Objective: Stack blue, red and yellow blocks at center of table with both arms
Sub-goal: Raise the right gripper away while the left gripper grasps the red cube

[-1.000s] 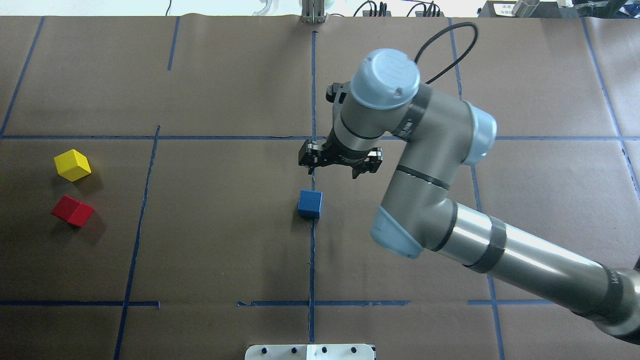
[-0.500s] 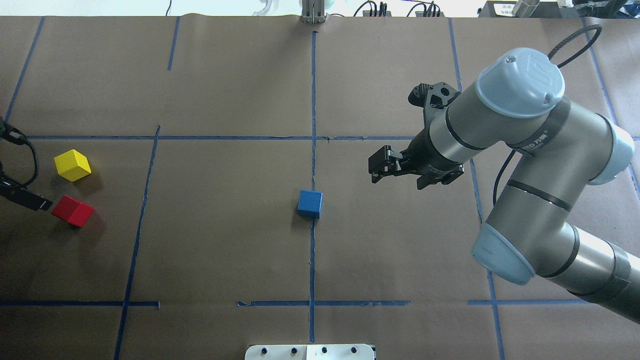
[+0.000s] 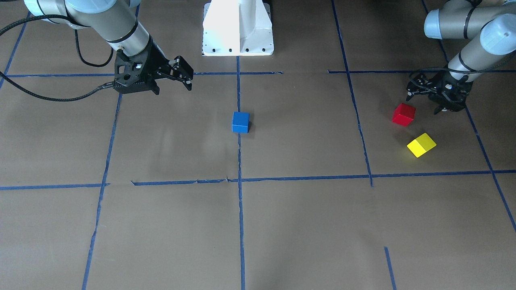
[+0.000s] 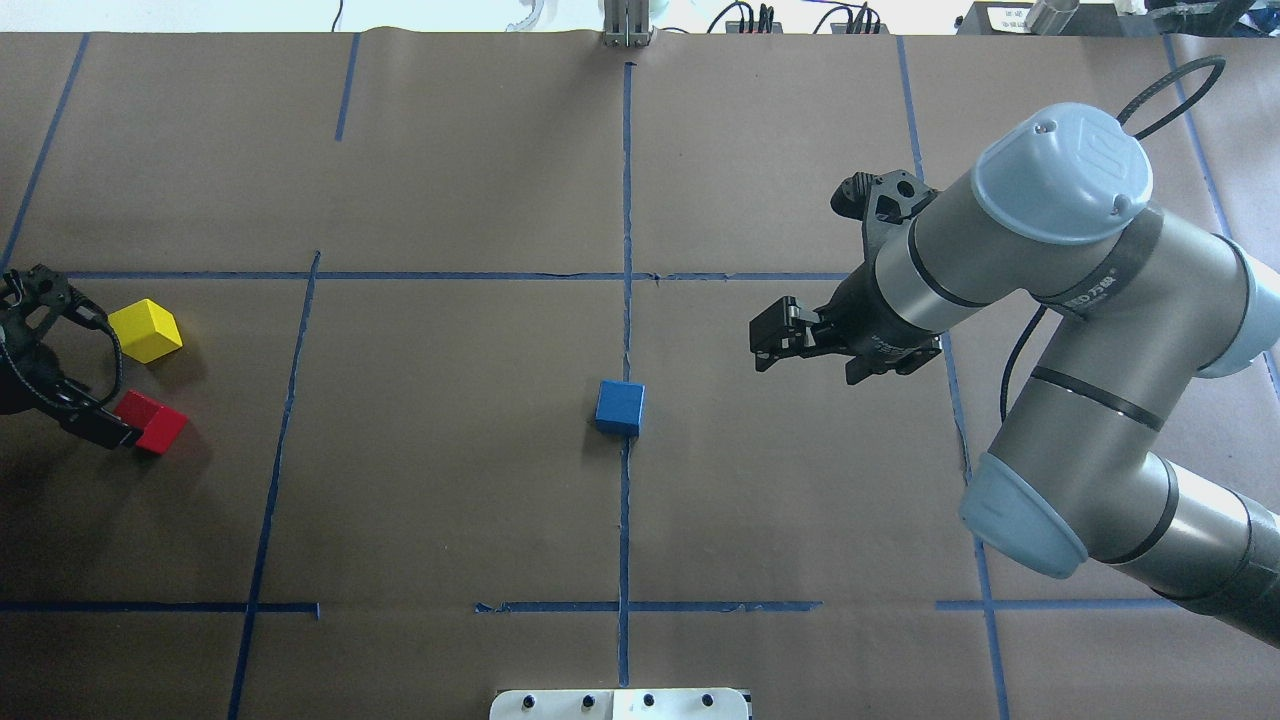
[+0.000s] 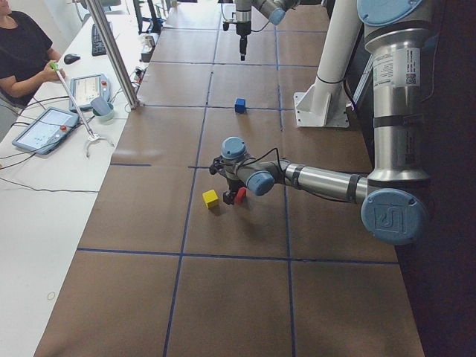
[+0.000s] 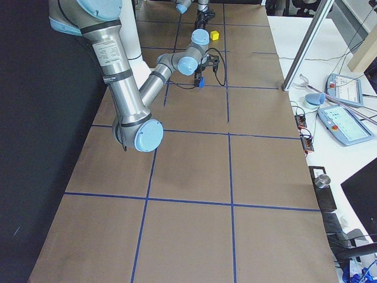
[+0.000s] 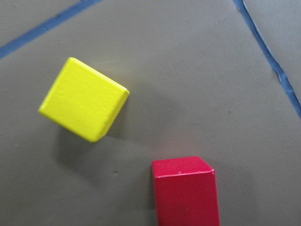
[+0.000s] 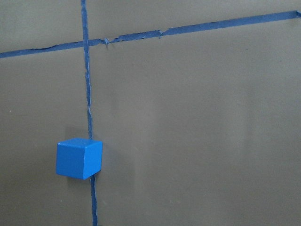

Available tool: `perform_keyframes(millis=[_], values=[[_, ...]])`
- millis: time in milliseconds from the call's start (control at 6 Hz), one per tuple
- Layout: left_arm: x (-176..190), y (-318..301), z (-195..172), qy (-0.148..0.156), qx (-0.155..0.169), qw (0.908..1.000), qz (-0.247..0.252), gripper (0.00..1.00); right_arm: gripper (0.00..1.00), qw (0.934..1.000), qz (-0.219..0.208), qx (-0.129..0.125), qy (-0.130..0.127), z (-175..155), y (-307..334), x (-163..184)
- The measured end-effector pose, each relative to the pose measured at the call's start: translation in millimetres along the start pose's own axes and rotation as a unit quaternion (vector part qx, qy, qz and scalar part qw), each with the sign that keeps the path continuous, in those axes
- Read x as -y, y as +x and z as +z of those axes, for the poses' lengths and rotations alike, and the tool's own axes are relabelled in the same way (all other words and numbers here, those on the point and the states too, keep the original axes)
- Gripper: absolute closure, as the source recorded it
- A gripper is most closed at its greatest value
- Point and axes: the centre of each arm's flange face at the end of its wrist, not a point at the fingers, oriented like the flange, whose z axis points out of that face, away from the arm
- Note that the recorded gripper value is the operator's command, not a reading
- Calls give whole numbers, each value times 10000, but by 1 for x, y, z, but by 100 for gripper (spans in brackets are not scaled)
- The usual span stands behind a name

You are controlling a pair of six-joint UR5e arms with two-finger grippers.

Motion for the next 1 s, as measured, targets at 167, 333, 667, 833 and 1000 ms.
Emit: perform_keyframes(millis=[167,333,667,833,1000], values=[[7,4,5,32,-44,10000,4,0,0,10000,6,-11,-6,1,1,0],[15,11,10,35,-83,10000,-39,9,0,10000,7,-22,-14,3,1,0],[20,17,25,-59,-105,9999,-112,97,0,10000,8,-43,-14,5,2,-1],[17,16,27,-90,-93,9997,-207,100,0,10000,7,-52,-7,6,2,-1],[21,22,21,-41,-113,9987,-494,100,0,10000,7,-56,-2,6,2,-1]])
